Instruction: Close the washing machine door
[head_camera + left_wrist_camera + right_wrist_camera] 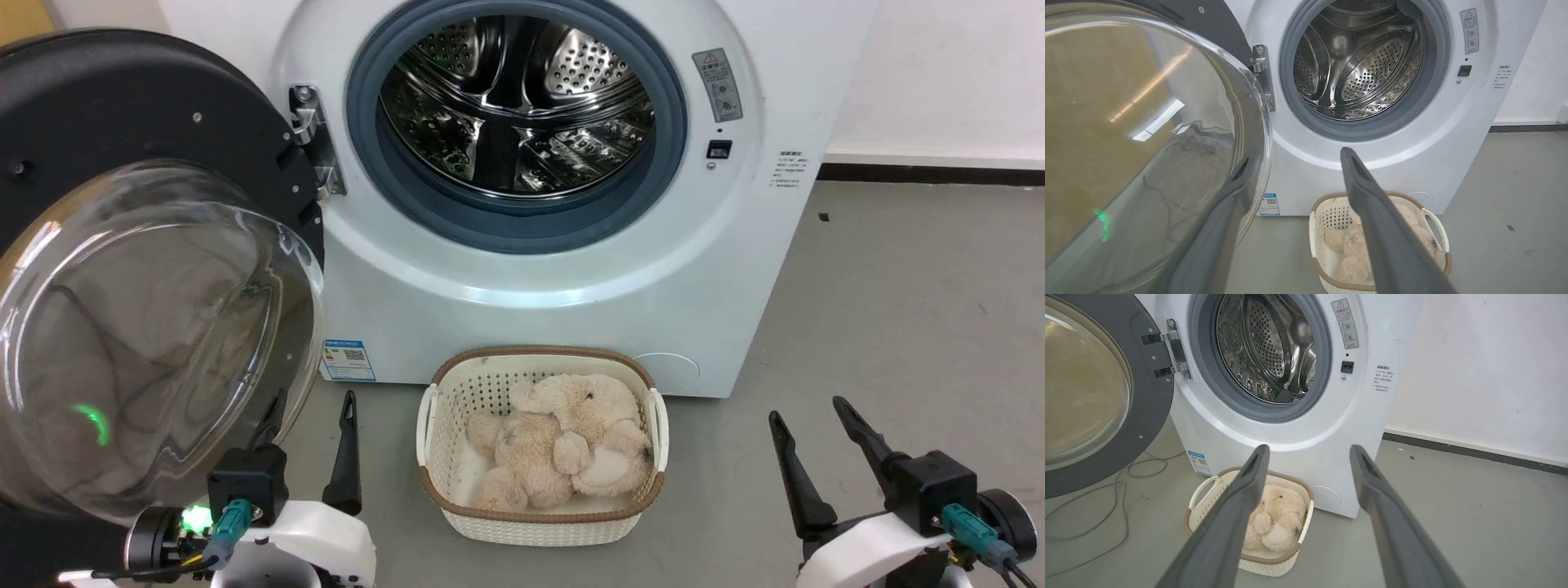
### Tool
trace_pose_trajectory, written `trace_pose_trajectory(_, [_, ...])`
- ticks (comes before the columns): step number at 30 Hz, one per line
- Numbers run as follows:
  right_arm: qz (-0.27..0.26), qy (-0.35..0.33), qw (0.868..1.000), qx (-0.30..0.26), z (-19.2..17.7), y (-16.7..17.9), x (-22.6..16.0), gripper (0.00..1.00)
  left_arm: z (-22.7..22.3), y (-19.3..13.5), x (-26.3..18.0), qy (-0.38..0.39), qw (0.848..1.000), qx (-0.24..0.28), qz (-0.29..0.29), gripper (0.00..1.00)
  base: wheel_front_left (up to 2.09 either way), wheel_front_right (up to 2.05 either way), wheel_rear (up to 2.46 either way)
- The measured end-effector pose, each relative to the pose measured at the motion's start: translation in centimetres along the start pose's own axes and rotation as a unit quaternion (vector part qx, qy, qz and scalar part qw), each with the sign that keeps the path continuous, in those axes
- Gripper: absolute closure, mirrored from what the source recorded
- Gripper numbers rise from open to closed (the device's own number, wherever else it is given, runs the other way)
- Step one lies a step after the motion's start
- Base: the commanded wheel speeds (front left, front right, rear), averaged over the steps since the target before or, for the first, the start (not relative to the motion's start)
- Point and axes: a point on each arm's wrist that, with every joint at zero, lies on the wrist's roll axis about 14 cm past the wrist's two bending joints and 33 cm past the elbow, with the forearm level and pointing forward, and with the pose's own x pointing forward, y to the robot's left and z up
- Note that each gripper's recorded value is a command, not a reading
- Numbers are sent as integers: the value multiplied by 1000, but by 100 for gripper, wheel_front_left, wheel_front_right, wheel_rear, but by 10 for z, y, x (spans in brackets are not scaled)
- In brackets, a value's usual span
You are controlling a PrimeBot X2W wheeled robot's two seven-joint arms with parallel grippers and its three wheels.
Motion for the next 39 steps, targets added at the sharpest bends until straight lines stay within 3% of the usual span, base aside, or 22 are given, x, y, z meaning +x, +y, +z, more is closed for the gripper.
trace_pose_trajectory(39, [137, -33, 990, 32, 8, 91, 31, 0, 8, 78, -54, -35, 991, -9, 129, 0, 0, 0, 0])
